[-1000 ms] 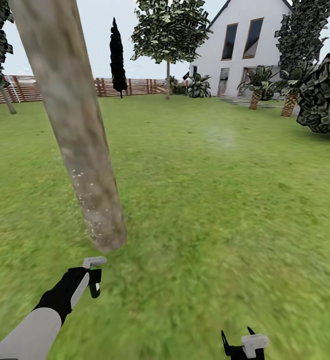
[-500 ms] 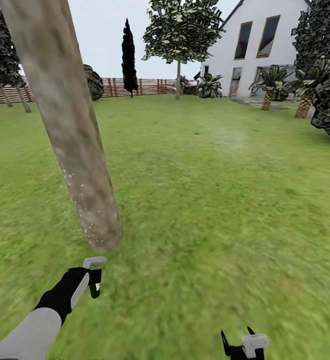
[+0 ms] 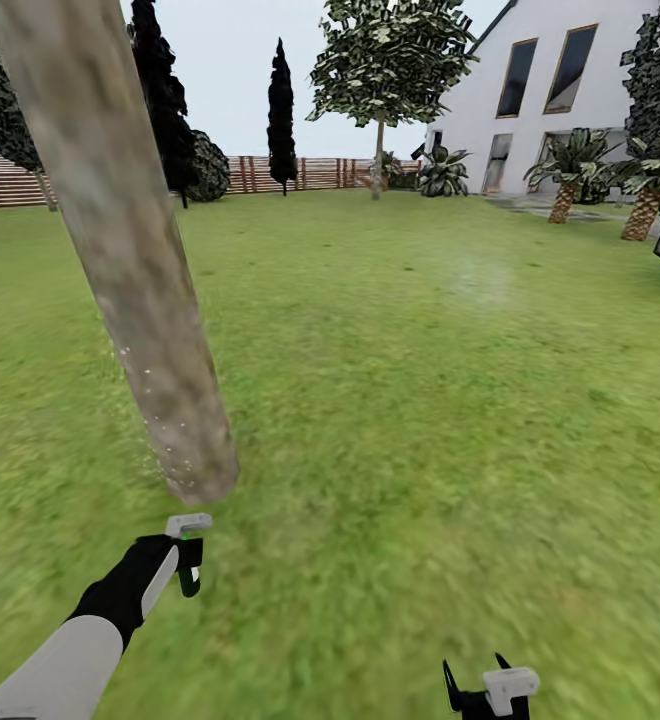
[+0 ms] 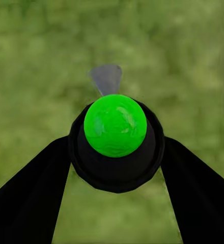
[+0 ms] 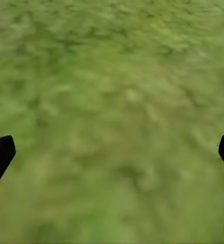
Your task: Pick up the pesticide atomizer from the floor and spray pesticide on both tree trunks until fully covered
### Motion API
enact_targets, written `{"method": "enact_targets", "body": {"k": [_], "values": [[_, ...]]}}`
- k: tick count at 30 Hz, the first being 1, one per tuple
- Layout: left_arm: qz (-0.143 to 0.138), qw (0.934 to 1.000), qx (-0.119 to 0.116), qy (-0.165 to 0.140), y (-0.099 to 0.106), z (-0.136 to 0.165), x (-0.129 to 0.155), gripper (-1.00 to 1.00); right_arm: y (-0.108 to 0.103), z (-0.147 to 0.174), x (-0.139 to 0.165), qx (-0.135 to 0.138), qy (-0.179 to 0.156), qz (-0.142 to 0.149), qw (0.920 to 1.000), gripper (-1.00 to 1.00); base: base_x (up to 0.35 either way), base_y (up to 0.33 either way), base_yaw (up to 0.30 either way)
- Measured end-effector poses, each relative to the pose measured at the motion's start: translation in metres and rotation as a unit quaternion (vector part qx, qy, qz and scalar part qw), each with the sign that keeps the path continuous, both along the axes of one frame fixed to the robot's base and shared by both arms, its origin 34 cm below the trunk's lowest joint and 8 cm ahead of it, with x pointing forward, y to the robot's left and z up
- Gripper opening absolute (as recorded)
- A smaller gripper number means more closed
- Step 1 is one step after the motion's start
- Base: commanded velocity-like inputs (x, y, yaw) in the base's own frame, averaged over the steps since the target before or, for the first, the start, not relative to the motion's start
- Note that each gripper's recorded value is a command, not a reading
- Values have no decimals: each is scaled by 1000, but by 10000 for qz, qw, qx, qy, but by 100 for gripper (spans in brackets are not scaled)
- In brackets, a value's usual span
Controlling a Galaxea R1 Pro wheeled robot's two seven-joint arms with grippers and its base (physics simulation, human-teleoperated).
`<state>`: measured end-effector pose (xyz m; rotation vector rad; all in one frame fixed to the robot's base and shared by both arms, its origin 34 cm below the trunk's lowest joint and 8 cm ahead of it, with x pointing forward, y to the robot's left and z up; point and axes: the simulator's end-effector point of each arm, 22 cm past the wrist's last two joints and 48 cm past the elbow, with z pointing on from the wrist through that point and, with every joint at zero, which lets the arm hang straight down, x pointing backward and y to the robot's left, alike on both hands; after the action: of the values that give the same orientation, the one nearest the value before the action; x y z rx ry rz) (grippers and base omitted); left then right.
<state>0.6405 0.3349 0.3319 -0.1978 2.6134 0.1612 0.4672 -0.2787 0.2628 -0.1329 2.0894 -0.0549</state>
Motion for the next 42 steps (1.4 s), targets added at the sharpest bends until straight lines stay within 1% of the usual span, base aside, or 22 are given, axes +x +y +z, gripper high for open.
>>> {"method": "enact_targets", "body": {"k": [4, 20, 29, 35, 42], "values": [[-1, 10000, -2, 0, 0, 0, 0, -100, 0, 0, 0, -1, -6, -10, 10000, 100, 93, -271, 70], [-2, 10000, 9, 0, 0, 0, 0, -100, 1, 0, 0, 1, 3, 11, 10000, 100, 107, -271, 268], [4, 10000, 6, -6, 1, 0, 0, -100, 0, 0, 0, 2, 4, 8, 10000, 100, 97, -271, 47], [9, 10000, -3, -9, 1, 1, 0, -100, 1, 0, -1, 1, 7, 11, 10000, 100, 2, -273, 244], [125, 9999, -65, -61, 5, 3, 2, -100, 1, 0, 0, 1, 6, 11, 10000, 100, 5, -243, 277]]}}
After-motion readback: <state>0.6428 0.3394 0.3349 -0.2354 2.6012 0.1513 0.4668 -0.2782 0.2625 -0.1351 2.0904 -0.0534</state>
